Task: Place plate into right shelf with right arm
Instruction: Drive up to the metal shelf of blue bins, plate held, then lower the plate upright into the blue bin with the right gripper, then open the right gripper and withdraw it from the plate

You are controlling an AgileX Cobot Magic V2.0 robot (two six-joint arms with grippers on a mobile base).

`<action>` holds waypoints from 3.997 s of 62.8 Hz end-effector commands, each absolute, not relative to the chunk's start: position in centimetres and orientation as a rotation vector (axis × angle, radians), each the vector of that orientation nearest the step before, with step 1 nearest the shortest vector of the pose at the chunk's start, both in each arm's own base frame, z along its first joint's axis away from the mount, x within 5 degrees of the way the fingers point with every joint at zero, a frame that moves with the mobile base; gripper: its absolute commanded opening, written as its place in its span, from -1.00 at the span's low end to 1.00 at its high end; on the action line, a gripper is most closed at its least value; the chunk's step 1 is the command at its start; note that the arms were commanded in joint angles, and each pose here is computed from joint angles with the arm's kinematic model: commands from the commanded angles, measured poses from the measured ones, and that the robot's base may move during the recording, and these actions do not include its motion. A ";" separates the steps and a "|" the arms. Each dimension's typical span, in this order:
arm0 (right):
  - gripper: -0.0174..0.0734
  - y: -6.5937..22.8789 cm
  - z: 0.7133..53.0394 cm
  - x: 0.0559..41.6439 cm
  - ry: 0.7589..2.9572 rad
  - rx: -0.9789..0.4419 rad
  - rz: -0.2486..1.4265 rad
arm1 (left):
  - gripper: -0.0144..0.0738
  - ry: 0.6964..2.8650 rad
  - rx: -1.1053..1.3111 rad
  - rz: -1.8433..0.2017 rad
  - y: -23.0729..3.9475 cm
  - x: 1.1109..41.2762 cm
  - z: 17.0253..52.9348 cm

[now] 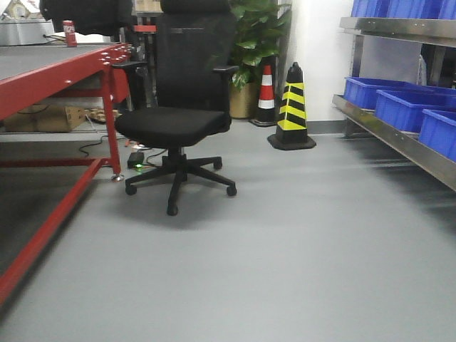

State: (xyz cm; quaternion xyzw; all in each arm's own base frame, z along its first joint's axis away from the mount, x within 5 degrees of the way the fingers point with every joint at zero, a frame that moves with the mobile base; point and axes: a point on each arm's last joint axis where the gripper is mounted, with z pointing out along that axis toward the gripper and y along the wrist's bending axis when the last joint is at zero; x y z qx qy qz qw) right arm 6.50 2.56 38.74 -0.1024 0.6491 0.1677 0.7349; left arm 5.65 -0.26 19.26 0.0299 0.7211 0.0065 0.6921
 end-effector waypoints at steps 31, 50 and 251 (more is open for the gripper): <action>-0.49 2.5 40.6 6.1 1.301 -0.217 0.375 | -0.78 1.531 0.047 0.022 -0.1 5.6 19.8; -0.49 2.5 40.6 6.1 1.301 -0.217 0.375 | -0.78 1.531 0.047 0.022 -0.1 5.6 19.8; -0.49 4.0 48.8 10.0 1.318 -0.221 0.363 | -0.78 1.531 0.049 0.020 -0.1 5.6 19.8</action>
